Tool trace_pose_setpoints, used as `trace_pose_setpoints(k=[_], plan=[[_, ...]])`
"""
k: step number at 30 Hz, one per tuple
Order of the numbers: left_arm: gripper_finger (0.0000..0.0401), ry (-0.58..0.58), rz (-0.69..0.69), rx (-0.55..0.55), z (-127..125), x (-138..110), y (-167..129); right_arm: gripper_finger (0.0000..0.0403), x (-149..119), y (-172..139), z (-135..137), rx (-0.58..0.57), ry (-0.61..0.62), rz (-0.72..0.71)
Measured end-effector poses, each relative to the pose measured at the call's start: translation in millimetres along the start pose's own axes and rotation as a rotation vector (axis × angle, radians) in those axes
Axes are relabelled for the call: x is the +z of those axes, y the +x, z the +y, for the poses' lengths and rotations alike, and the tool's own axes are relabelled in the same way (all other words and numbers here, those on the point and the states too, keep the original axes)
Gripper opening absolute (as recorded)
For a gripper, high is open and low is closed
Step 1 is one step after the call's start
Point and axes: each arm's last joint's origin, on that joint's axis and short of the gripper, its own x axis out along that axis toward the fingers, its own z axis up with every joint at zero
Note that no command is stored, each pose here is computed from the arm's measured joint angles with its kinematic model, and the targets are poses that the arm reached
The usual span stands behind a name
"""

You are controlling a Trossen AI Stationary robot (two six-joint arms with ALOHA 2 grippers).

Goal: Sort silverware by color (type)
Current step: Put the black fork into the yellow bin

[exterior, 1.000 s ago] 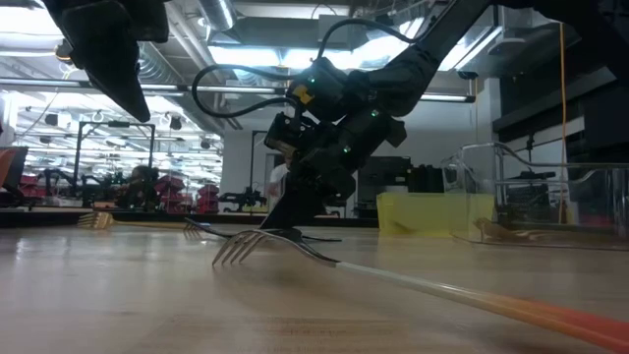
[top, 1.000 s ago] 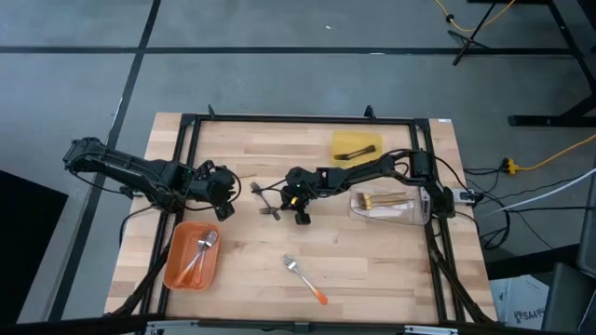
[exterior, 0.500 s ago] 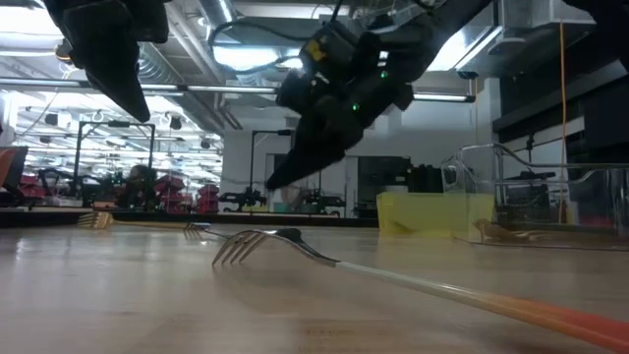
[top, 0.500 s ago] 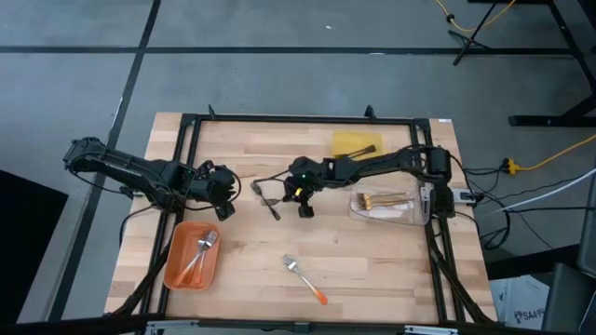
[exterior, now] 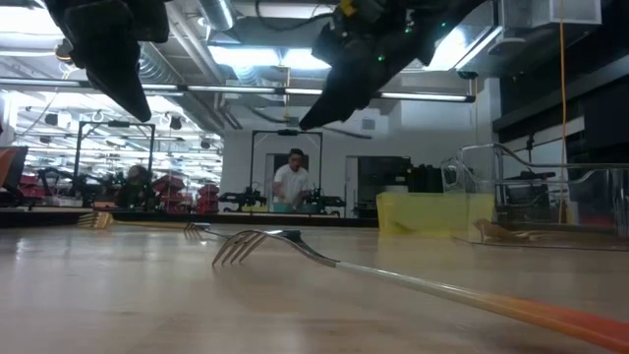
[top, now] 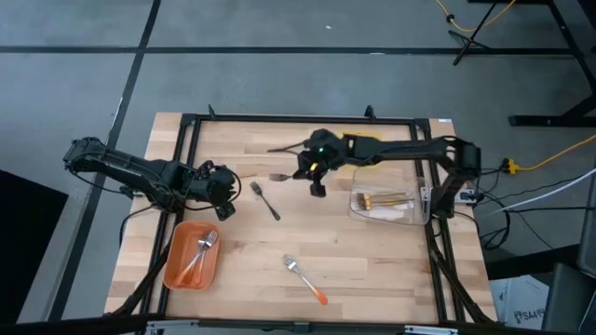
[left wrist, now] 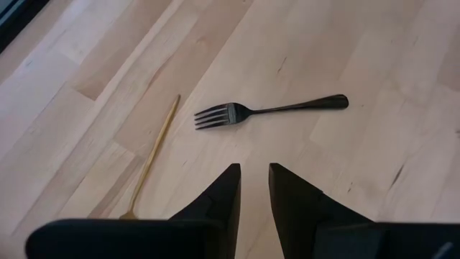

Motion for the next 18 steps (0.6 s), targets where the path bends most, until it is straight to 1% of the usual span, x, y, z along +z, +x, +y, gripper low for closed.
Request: trace_pose_setpoints(k=[5,10,12,18], plan=[[0.0068,-0.001,-0.001,-0.001,0,0,0,0.0001,2,-32,-14,-0.048,-0.001,-0.003],[0.0068,-0.001,-0.002,-0.001,0,0,0,0.0002,-4,-58,-29,-0.087,0.033,0.038],[0.0068,-0.001,-0.001,-0.001,0,0,0,0.0002,-9,-69,-36,-0.101,0.036,0.07],[0.0068,-0.001,-0.001,-0.001,0,0,0,0.0002,-32,-86,-56,-0.111,0.015,0.201]])
